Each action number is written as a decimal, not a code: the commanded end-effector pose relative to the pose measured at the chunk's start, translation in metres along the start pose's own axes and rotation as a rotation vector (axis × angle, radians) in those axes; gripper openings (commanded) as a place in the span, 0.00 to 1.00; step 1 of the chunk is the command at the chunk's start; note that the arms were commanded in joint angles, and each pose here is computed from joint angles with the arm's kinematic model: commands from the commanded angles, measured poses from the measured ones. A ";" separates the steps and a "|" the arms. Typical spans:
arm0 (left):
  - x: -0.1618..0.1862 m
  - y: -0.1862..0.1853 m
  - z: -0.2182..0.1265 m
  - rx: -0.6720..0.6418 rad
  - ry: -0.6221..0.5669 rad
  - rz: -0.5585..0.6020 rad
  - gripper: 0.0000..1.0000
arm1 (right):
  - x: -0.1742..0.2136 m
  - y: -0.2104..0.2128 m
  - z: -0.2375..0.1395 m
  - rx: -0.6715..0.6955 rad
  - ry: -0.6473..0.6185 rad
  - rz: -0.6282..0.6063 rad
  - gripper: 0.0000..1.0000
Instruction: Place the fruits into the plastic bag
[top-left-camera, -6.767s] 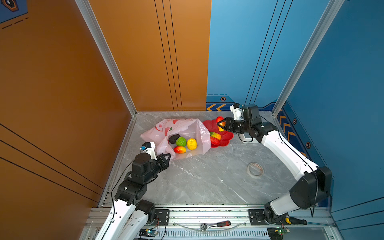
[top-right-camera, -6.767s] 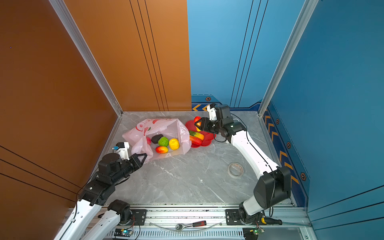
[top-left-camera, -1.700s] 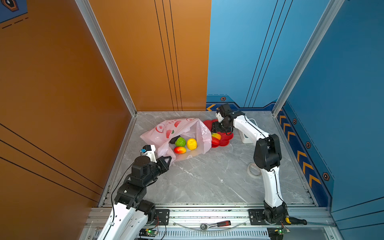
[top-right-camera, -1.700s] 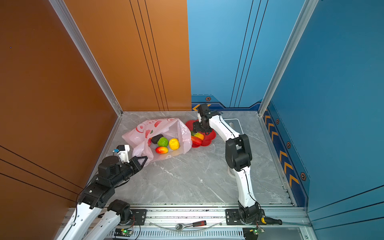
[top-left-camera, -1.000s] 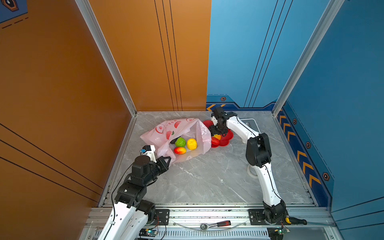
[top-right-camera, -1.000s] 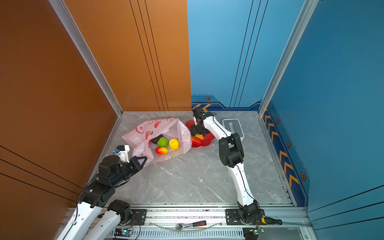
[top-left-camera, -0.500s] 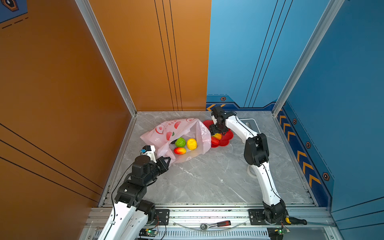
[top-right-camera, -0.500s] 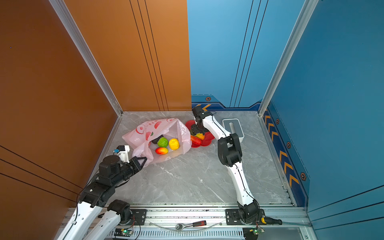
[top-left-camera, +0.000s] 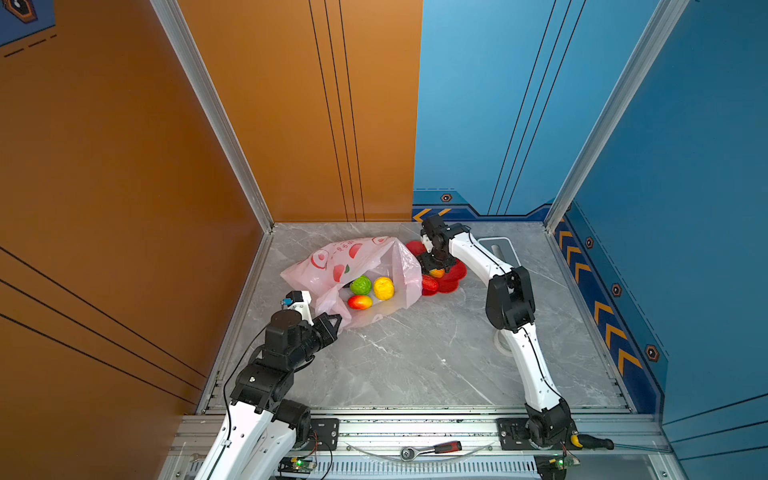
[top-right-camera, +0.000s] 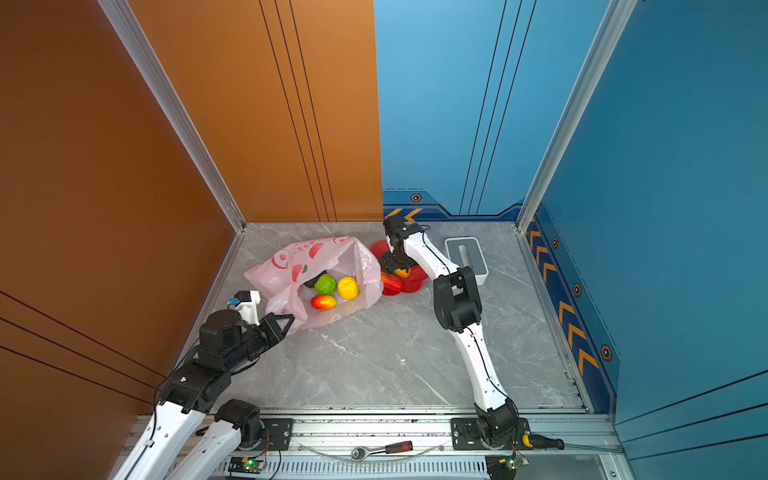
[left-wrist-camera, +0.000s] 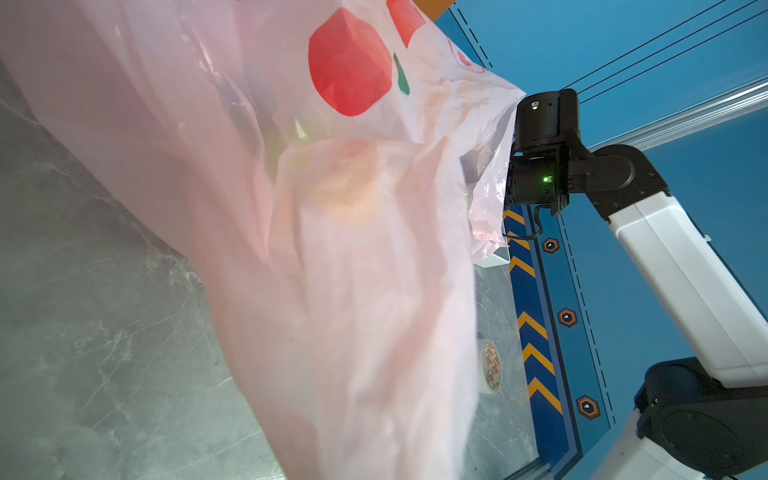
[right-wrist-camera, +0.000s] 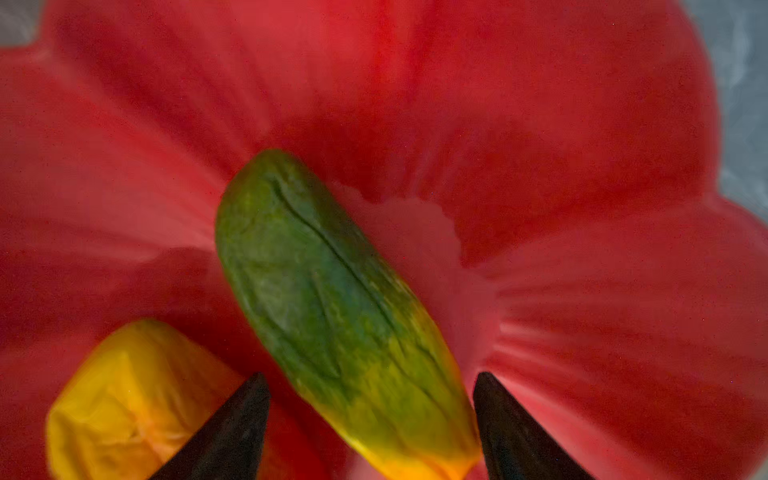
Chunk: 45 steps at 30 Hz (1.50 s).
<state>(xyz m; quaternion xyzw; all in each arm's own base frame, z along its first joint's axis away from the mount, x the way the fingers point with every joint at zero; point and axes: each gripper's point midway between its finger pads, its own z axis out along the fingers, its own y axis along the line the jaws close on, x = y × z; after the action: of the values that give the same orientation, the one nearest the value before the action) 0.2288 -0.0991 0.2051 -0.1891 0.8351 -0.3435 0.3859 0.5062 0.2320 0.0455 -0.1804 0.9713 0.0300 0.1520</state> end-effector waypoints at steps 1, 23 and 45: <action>-0.005 -0.006 -0.005 0.014 -0.007 0.012 0.00 | 0.021 0.007 0.010 -0.070 0.087 -0.007 0.77; -0.004 -0.004 -0.006 0.010 -0.016 0.009 0.00 | 0.013 0.007 0.006 -0.064 0.054 0.051 0.59; -0.007 -0.007 -0.012 0.027 -0.038 0.005 0.00 | 0.003 0.009 -0.055 -0.180 -0.109 0.164 0.48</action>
<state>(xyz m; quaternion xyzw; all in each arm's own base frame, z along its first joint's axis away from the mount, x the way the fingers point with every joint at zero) 0.2250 -0.0978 0.2115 -0.1865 0.8283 -0.3488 0.3968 0.4842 0.2314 0.0752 -0.1302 0.9718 0.1051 0.1661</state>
